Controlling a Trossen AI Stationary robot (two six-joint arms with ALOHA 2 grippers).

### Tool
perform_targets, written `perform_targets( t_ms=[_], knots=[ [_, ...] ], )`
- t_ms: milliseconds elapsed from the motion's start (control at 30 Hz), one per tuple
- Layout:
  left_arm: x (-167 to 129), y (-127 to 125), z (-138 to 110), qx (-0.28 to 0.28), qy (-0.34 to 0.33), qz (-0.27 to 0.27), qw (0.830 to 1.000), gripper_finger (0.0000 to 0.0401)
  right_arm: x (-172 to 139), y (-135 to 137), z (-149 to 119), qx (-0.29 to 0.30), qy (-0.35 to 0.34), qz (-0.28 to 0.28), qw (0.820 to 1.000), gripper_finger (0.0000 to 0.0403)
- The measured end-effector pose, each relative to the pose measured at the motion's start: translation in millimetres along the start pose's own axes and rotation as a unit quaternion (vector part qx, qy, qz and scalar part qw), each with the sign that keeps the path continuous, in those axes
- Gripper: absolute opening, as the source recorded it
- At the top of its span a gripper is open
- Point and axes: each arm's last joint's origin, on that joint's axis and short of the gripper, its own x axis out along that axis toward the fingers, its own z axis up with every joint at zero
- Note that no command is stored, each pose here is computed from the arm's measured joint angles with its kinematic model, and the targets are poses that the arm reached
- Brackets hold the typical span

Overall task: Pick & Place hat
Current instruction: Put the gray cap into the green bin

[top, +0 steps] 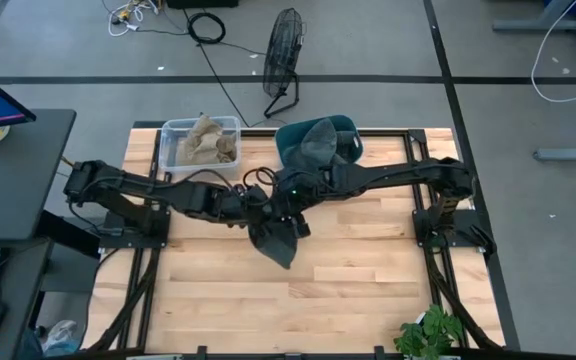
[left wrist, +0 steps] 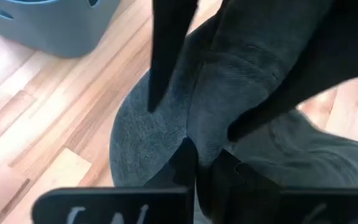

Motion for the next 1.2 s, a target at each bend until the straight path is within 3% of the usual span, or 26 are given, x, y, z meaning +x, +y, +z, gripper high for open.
perform_targets(
  t_ms=[167, 400, 433, 533, 733, 933, 1033, 1200],
  knots=[
    [0.1, 0.6, -1.0, 0.001, 0.004, 0.004, 1.0, 0.0016, 1.4, -5.2, -6.2, 0.002, 0.027, -0.013, 1.0, 0.0181],
    [1.3, 5.7, 1.6, 0.002, -0.005, 0.027, 1.0, 0.005, 1.2, -8.7, -9.7, -0.011, 0.034, -0.002, 0.999, 0.0031],
    [1.8, 7.4, 2.8, 0.0, -0.007, 0.03, 1.0, 0.006, 1.1, -9.1, -10.5, -0.008, 0.037, -0.001, 0.999, 0.0024],
    [3.7, 12.9, 7.3, -0.012, -0.012, 0.037, 0.999, 0.0098, 0.7, -8.7, -14.6, 0.022, 0.059, -0.004, 0.998, 0.0029],
    [5.7, 18.9, 16.4, -0.035, -0.036, 0.036, 0.998, 0.0181, -4.4, -17.0, -25.0, 0.02, 0.127, -0.082, 0.988, 0.0032],
    [-2.9, 16.0, 26.4, -0.054, -0.093, 0.022, 0.994, 0.0218, -53.9, -33.3, -27.8, 0.041, 0.125, -0.121, 0.984, 0.0026],
    [-9.7, 15.7, 30.5, -0.061, -0.114, 0.015, 0.991, 0.0219, -90.1, -40.9, -29.5, 0.005, 0.122, -0.152, 0.981, 0.0029],
    [-14.3, 18.2, 32.1, -0.065, -0.124, 0.019, 0.99, 0.0214, -139.0, -62.5, -43.4, -0.105, 0.158, -0.206, 0.96, 0.0029]
  ],
)
